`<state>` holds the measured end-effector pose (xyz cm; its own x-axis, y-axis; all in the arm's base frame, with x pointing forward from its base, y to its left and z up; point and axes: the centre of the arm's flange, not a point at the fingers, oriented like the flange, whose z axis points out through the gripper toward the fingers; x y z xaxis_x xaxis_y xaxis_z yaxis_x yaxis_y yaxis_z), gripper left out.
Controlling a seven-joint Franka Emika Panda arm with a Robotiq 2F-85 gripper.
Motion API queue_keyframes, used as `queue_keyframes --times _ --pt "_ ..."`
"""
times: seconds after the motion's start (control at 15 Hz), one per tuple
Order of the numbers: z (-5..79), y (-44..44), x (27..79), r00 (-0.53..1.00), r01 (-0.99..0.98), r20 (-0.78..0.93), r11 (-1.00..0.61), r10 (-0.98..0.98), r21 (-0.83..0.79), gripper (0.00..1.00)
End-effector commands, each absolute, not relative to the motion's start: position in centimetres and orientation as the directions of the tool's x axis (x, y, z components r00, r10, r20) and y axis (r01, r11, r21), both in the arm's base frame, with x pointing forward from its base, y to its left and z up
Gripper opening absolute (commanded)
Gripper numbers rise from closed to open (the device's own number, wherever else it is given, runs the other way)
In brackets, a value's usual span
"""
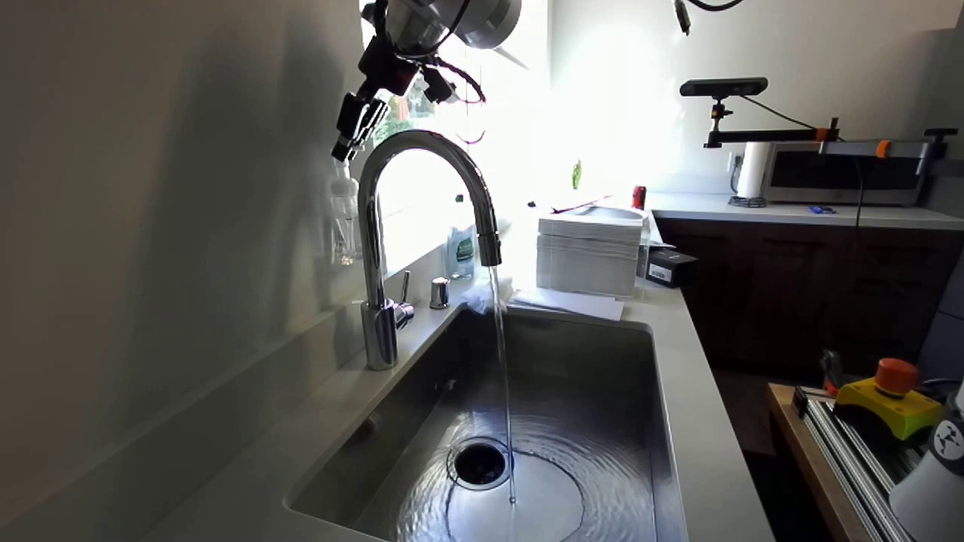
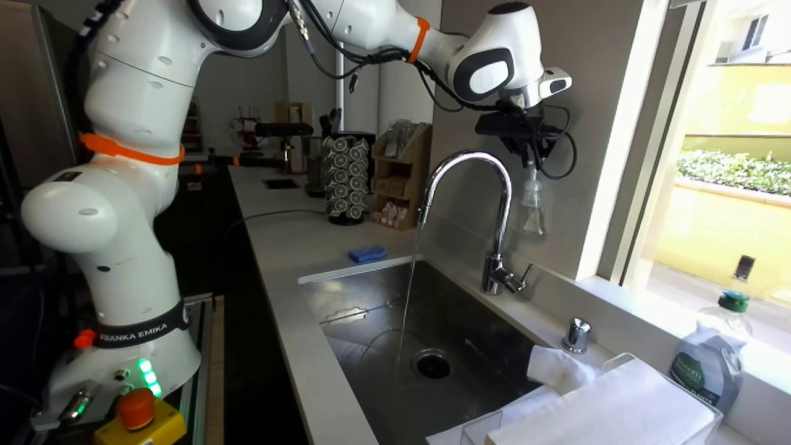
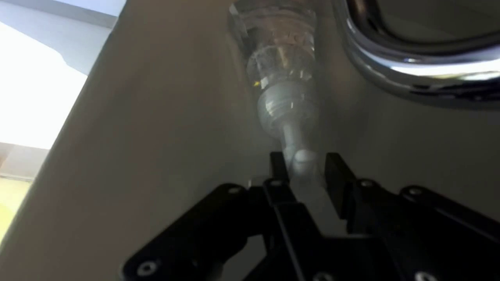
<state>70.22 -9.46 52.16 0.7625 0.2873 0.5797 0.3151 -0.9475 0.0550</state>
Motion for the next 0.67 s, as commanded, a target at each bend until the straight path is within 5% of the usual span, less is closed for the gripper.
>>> queue_keyframes --times 0.0,0.6 --pt "53.2 -7.4 70.9 0.758 0.348 0.574 -0.936 0.31 0.046 0.07" --pt "53.7 -0.8 69.8 0.743 0.415 0.557 -0.908 0.371 0.052 0.07"
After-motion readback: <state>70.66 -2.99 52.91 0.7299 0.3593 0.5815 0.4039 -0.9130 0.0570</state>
